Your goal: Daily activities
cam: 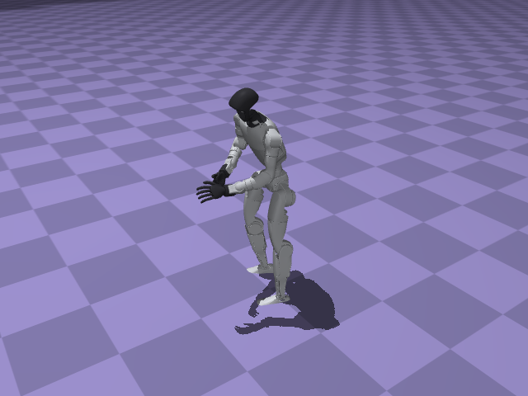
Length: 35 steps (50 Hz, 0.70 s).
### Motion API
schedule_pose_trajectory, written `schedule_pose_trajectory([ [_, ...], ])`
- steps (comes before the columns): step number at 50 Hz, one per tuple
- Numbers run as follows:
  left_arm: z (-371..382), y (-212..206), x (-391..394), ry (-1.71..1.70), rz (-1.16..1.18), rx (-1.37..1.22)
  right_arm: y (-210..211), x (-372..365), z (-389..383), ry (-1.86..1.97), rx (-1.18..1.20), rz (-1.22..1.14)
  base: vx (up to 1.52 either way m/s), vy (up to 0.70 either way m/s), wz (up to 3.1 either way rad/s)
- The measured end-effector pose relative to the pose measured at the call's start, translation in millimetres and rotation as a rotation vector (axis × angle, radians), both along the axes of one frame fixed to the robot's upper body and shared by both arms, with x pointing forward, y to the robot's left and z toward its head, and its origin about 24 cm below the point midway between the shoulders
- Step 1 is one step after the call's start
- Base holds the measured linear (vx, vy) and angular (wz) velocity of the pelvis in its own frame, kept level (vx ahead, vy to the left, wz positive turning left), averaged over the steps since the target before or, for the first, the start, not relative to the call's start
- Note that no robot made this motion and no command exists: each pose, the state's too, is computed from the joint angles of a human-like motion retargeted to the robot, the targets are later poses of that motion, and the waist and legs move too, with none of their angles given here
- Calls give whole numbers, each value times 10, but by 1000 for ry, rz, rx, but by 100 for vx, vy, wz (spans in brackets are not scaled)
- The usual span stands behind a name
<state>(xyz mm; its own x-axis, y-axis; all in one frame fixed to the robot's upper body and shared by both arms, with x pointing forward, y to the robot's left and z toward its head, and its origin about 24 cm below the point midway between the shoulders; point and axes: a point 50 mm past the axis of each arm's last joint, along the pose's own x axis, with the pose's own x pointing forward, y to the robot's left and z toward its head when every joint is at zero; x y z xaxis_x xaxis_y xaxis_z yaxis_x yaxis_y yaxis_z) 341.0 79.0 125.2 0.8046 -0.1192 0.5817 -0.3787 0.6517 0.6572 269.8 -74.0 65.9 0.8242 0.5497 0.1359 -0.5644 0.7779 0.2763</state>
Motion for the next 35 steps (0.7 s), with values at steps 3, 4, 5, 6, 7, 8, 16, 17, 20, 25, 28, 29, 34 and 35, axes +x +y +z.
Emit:
schedule_pose_trajectory([
  [3, -61, -35, 39, 34, 3, 0, 20, -25, 116, -44, 14, -5, 0, 0, 0],
  [4, -74, -45, 49, 42, 3, 2, 24, -34, 145, -56, 15, -5, 0, 0, 0],
  [5, -84, -56, 58, 48, 3, 5, 29, -43, 171, -67, 16, -4, 0, 0, 0],
  [6, -92, -65, 66, 53, 2, 10, 32, -51, 194, -77, 14, -2, 0, 0, 0],
  [7, -98, -73, 73, 57, 1, 16, 35, -59, 215, -87, 12, 1, 0, 0, 0],
  [8, -103, -82, 80, 60, 0, 23, 38, -66, 233, -96, 9, 4, 0, 0, 0],
  [16, -125, -146, 111, 80, -14, 69, 73, -100, 327, -136, -4, 47, 3, -1, 21],
  [17, -126, -154, 111, 81, -17, 72, 76, -102, 334, -137, -3, 52, 3, -1, 25],
  [20, -129, -177, 107, 84, -29, 77, 80, -106, 349, -140, -1, 63, 3, -1, 26],
  [25, -122, -200, 103, 94, -45, 76, 69, -100, 379, -155, -7, 70, 4, 0, 23],
  [28, -130, -211, 103, 105, -49, 76, 63, -94, 391, -163, -11, 69, 3, 0, 28],
  [29, -132, -216, 104, 109, -50, 76, 62, -92, 393, -165, -14, 69, 3, 0, 29],
  [34, -146, -240, 117, 127, -52, 95, 70, -83, 405, -175, -26, 75, 3, 0, 28],
  [35, -148, -245, 121, 130, -53, 102, 73, -82, 407, -177, -30, 78, 3, 1, 27],
])
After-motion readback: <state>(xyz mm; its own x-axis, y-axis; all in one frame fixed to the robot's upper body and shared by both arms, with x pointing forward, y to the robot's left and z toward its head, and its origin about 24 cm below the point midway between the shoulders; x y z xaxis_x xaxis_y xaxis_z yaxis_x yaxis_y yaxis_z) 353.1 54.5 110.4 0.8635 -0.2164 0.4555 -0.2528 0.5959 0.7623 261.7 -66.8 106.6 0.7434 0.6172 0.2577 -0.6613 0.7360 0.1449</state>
